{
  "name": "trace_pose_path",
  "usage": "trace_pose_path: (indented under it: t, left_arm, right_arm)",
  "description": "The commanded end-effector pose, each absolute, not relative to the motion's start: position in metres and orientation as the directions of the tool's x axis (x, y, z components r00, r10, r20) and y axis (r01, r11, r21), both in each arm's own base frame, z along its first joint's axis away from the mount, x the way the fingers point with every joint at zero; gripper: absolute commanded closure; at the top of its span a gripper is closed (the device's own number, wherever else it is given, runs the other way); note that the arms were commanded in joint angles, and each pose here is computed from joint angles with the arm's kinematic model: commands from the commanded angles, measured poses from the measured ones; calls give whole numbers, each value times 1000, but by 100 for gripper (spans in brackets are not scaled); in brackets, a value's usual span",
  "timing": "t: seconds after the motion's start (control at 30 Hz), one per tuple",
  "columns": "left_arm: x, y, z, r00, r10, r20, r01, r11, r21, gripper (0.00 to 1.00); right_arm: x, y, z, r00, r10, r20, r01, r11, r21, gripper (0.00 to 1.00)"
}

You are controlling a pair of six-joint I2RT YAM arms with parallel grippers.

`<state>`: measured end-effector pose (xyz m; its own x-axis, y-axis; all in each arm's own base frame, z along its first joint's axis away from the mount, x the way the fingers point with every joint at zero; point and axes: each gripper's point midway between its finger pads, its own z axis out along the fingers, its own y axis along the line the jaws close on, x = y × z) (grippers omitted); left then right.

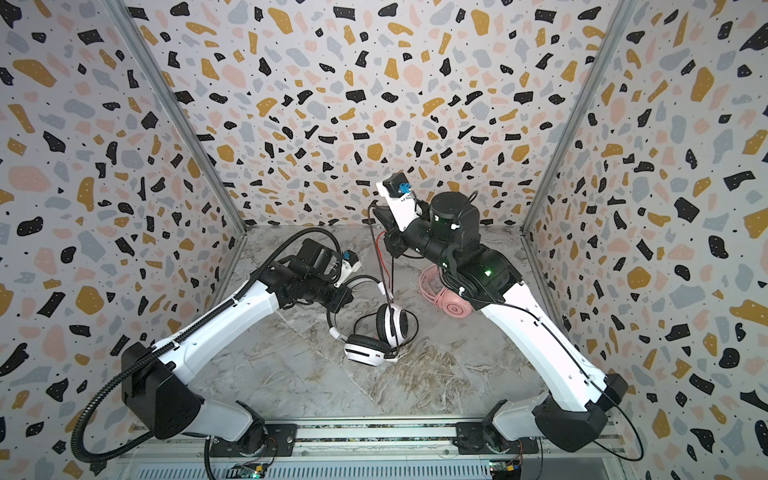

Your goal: Wrap the headphones

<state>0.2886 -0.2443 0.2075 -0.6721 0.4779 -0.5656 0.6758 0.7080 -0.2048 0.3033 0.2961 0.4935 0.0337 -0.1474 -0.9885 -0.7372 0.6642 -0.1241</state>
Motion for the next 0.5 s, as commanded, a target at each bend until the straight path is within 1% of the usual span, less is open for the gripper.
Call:
trace_pose_path:
  t: [0.0,0.1,0.23,0.3,0.4,0.47]
  left_arm:
    - [267,-264,246,-601,460,-654,757,591,-280,100]
    - [262,-266,264,-578,429,-693,771,565,-293,100]
    - [247,-279,292,-541,363,-758,811,464,-356,100]
    - [242,-282,302,-526,333,-783,822,434,-368,100]
    - [238,-283,313,-511,305,-803,833,405,-376,100]
    - [232,-288,322,-504,291,-814,846,356,-397,100]
  right_arm:
    - [323,290,494,12,-87,-996,-695,715,-71,100]
    - [346,284,476,-56,-88,-995,-659,751,-30,100]
    - [369,276,442,-143,-111,-983,-610,792,-1,100]
    - [375,270,424,-179,-115,-977,-590,807,14,100]
    - [381,262,398,-240,-107,-965,-597,800,60,100]
    - [378,261,382,-269,-105,-957,-615,784,87,100]
